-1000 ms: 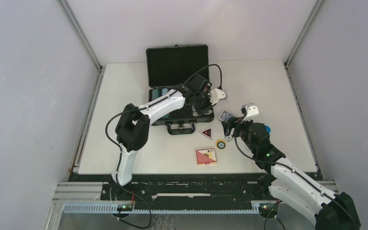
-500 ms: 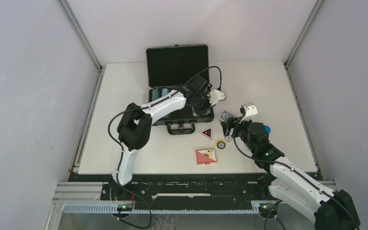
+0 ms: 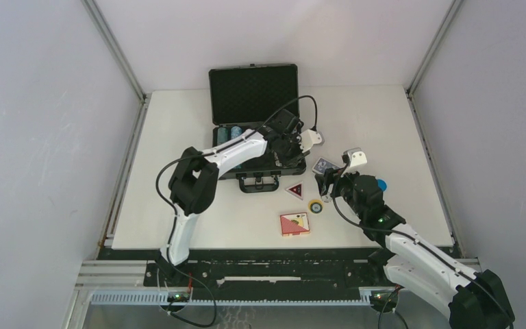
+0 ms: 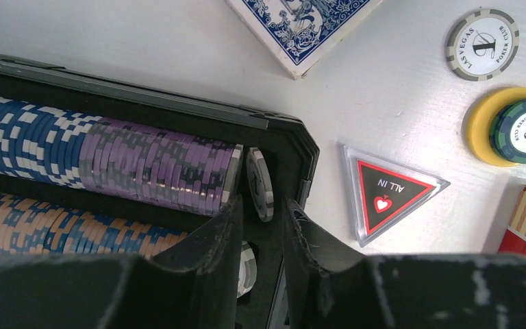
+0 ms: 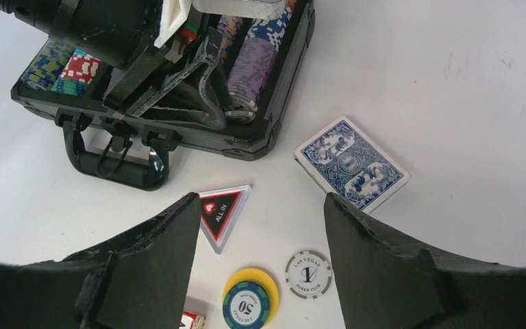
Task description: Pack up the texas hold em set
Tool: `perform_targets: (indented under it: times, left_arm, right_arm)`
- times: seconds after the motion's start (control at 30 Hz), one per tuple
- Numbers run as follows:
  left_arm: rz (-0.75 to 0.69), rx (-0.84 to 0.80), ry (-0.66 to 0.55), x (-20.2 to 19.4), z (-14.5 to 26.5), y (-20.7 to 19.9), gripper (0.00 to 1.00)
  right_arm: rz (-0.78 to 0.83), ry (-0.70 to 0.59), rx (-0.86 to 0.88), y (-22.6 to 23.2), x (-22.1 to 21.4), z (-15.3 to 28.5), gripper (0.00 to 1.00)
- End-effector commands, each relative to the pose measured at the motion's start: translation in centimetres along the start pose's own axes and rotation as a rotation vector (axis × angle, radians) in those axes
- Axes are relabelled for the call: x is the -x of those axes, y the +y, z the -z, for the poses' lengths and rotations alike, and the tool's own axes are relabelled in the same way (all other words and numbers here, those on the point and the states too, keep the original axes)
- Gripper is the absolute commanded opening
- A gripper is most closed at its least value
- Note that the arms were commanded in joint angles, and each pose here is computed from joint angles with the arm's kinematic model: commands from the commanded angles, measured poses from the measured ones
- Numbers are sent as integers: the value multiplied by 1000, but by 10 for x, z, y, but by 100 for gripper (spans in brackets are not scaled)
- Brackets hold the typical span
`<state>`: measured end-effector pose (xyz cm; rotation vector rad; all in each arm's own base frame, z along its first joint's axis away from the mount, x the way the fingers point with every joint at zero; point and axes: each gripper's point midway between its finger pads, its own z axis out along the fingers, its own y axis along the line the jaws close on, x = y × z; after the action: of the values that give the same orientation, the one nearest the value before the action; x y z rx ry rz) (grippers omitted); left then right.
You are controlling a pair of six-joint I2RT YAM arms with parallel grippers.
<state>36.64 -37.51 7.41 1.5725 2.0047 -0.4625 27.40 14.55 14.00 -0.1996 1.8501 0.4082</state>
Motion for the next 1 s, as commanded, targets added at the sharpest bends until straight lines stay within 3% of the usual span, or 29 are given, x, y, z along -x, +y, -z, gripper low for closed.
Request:
perform_targets:
  times: [0.0,0.27,0.73,0.87,0.97]
  left_arm:
    - [-26,79,-77,30,17,22,32]
    - [-29,130,-103,43,37,28,32]
    - [-50,182,-238,75,110,8,32]
    - [18,266,-293,79,121,17,33]
    - [147,404,-355,80,132,36,33]
  right_arm:
    - [-19,-48,12,2,12,-1,74]
    - [-17,-48,14,3,12,-1,74]
    - [-38,-11,-24,-3,4,-5,76]
    - [-105,86,-131,-21,-10,-12,76]
    - [-154,165,-182,-30,-20,-16,79]
